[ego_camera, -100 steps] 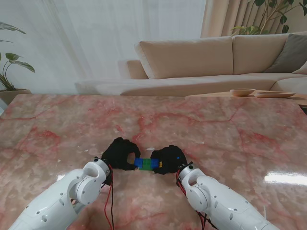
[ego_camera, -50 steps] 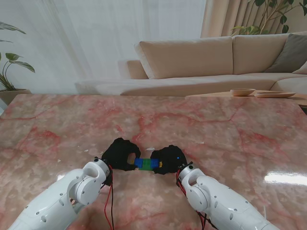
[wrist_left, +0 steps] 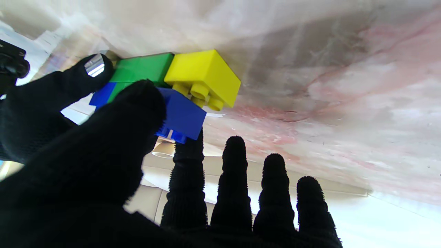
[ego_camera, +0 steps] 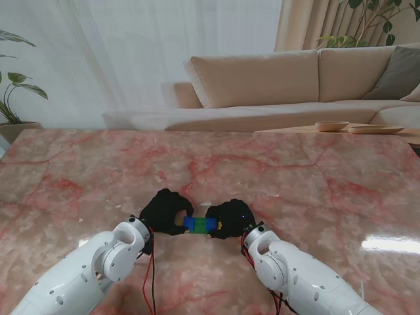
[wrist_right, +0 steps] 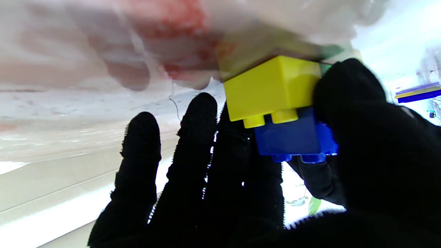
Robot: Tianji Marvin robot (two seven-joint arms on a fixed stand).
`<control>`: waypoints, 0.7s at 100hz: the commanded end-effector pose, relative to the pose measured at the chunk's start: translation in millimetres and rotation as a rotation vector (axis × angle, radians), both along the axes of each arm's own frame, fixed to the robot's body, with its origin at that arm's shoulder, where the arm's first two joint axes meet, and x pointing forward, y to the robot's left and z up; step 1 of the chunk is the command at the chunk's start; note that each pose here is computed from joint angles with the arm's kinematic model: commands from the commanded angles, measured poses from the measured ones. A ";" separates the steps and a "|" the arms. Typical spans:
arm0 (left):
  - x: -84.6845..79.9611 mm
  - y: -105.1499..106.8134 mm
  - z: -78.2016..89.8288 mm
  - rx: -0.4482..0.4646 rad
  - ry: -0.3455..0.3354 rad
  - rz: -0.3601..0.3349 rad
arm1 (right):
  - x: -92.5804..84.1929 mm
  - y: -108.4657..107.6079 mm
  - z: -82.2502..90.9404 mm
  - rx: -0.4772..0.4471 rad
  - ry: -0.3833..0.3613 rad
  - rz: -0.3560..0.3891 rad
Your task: Build a two-level staggered structure with toy bricks
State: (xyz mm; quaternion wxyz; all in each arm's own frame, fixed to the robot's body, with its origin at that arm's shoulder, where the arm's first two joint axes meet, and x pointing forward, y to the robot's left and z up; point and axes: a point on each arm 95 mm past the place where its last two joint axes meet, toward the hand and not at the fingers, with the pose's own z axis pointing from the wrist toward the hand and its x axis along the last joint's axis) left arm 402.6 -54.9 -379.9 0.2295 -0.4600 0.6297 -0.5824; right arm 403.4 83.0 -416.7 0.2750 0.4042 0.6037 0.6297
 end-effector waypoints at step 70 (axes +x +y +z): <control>-1.8 1.2 -4.0 -0.008 0.002 -0.013 | -8.3 -1.7 -14.5 -0.017 0.051 0.001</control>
